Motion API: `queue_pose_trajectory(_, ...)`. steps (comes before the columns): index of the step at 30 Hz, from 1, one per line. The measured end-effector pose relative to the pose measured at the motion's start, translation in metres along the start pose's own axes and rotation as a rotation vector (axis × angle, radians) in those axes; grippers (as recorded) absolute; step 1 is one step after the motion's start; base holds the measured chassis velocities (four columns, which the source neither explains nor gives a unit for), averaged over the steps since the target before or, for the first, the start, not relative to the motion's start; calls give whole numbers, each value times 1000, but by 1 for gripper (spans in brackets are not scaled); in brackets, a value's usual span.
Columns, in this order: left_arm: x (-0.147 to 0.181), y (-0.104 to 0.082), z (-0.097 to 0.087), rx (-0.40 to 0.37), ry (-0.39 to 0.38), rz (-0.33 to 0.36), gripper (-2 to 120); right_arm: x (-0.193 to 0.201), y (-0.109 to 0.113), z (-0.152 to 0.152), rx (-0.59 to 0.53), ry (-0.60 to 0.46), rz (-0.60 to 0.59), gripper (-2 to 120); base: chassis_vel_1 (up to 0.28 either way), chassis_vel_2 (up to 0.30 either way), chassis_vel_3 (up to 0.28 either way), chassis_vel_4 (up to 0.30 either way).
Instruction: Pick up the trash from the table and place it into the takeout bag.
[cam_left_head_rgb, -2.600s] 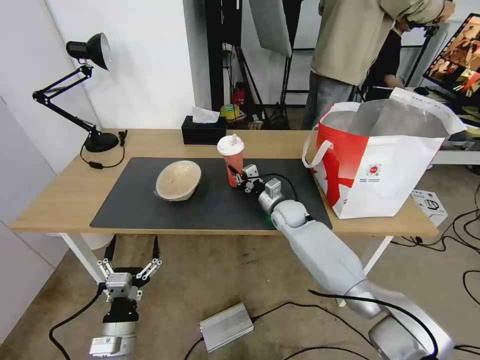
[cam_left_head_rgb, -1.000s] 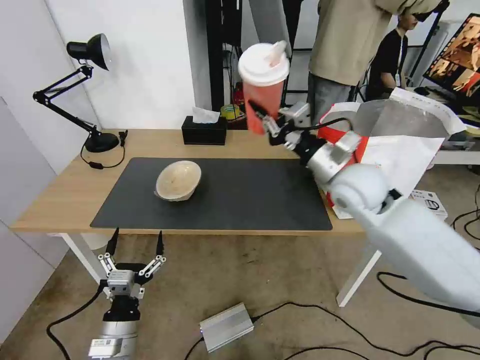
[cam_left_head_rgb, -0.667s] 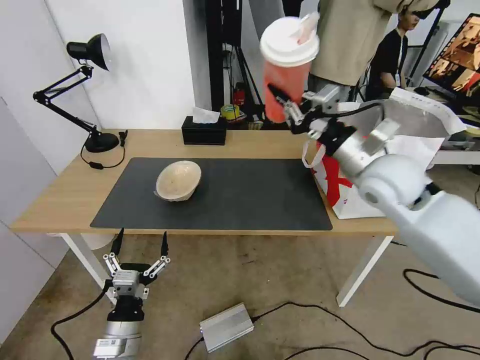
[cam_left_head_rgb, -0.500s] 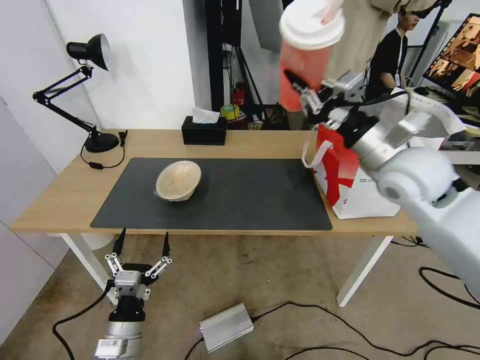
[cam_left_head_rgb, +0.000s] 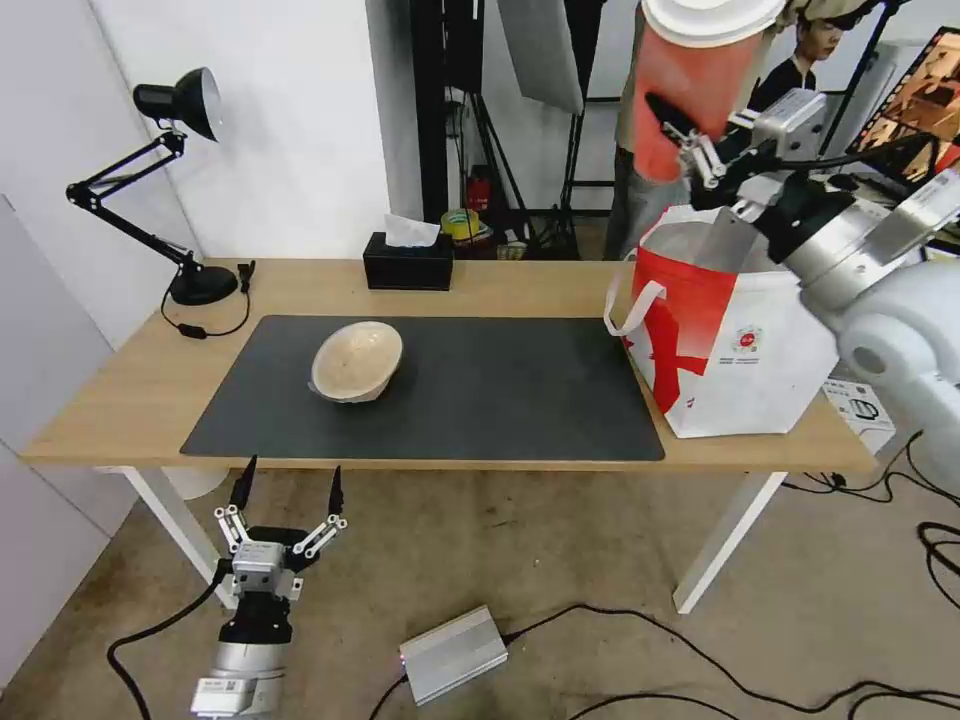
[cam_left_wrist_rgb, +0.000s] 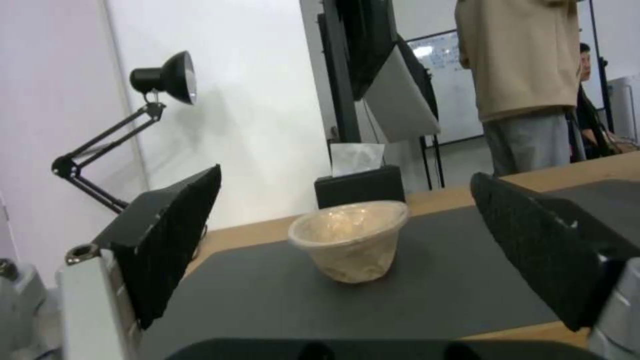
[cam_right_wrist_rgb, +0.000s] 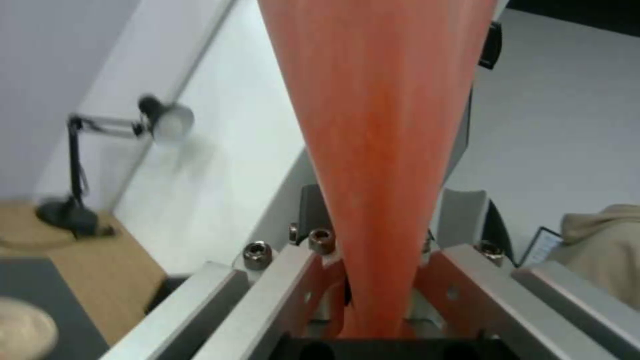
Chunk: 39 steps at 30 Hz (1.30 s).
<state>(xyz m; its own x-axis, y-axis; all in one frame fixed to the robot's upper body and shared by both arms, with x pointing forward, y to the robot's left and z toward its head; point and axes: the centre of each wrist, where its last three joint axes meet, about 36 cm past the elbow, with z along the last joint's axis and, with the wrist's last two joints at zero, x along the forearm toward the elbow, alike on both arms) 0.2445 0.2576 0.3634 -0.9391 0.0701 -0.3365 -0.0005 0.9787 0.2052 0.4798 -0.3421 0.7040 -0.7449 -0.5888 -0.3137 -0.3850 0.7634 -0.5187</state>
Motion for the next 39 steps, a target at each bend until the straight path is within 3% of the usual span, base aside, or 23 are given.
queue_pose_trajectory(21, -3, -2, -1, 11, -16, 5, 100, 30, -75, 26, 271, 259, -13, 3, 0, 0, 0, 0)
queue_pose_trajectory(28, 1, -4, -1, 18, -14, 22, 100, 43, -107, 36, 311, 380, -17, 3, 0, 0, 0, 0)
queue_pose_trajectory(39, 2, -6, -3, 22, -20, 26, 100, 54, -135, 40, 362, 527, -52, 3, 0, 0, 0, 0)
